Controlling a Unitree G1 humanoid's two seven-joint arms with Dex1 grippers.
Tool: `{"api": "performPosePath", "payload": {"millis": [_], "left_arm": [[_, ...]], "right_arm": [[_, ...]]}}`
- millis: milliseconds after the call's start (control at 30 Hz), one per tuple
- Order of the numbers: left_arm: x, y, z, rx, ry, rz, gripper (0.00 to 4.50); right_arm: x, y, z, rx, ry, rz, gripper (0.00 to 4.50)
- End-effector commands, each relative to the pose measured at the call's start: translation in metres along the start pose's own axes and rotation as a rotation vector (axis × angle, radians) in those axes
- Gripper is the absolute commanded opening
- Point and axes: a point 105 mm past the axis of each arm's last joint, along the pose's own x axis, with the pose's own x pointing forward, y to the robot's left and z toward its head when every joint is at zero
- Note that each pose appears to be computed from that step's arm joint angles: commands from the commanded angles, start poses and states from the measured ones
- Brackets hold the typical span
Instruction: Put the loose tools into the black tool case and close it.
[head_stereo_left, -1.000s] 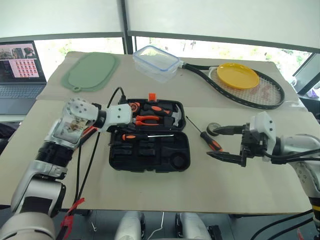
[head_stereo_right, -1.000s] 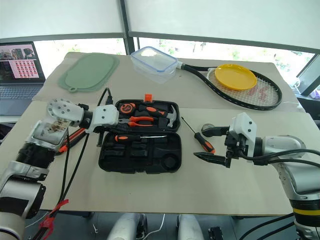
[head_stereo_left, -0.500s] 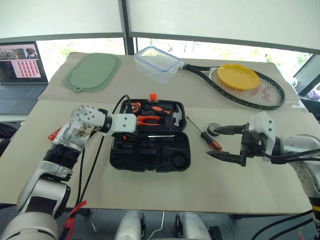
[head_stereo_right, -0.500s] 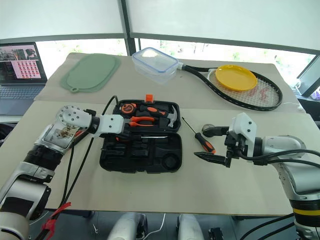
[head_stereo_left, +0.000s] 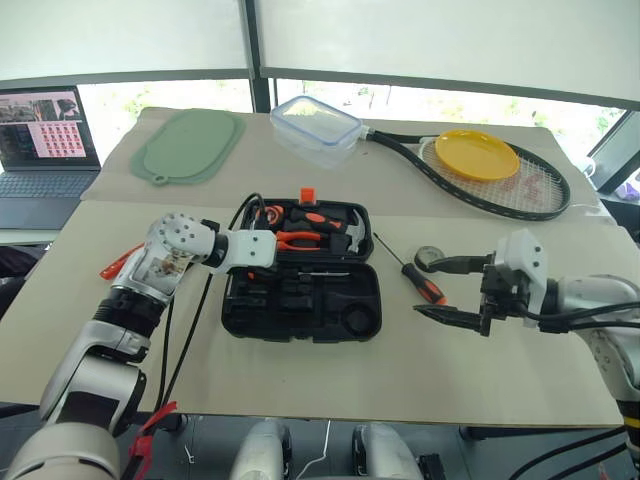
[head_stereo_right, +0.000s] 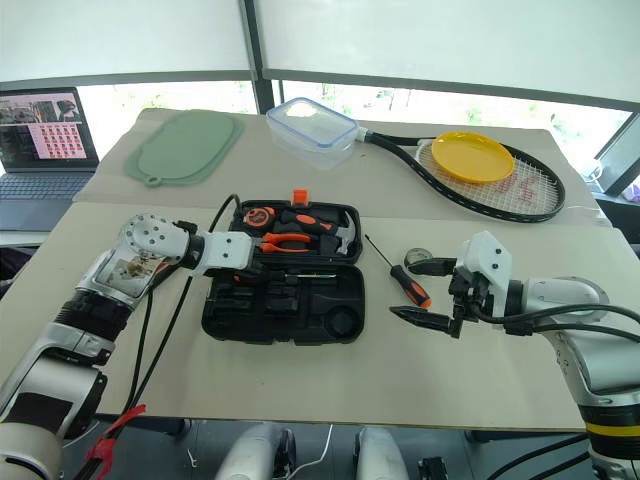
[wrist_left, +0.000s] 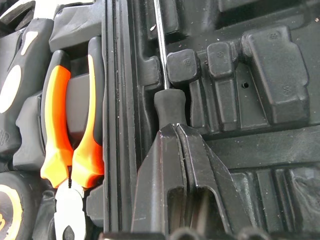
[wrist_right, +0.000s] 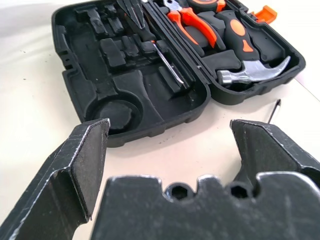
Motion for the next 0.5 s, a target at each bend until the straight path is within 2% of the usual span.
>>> {"api": "performPosePath", "payload": {"millis": [33,100,167,333,367,500], "left_arm": [[-0.038,0.013,0.017,-0.198,-0.150,0.097,0.83],[-0.068,0.008,0.039,-0.311,-0.295,0.095,1.58],[-0.086,-0.002,0.055,-0.377,-0.378,0.078,2.31],[-0.105,-0.037,0.088,-0.470,-0.462,-0.029,4.21],[-0.106,-0.042,0.092,-0.477,-0.468,-0.039,4.43],[-0.109,-0.054,0.101,-0.472,-0.459,-0.060,4.43]], "right_arm": [[-0.025,-0.012,0.001,0.004,0.008,-0.125,4.50],[-0.050,-0.016,-0.011,0.072,0.041,-0.212,4.50],[-0.073,-0.016,-0.024,0.130,0.081,-0.279,4.50],[-0.128,-0.007,-0.053,0.248,0.182,-0.425,4.50],[-0.133,-0.006,-0.055,0.259,0.192,-0.438,4.50],[-0.135,-0.005,-0.060,0.281,0.193,-0.455,4.50]]}}
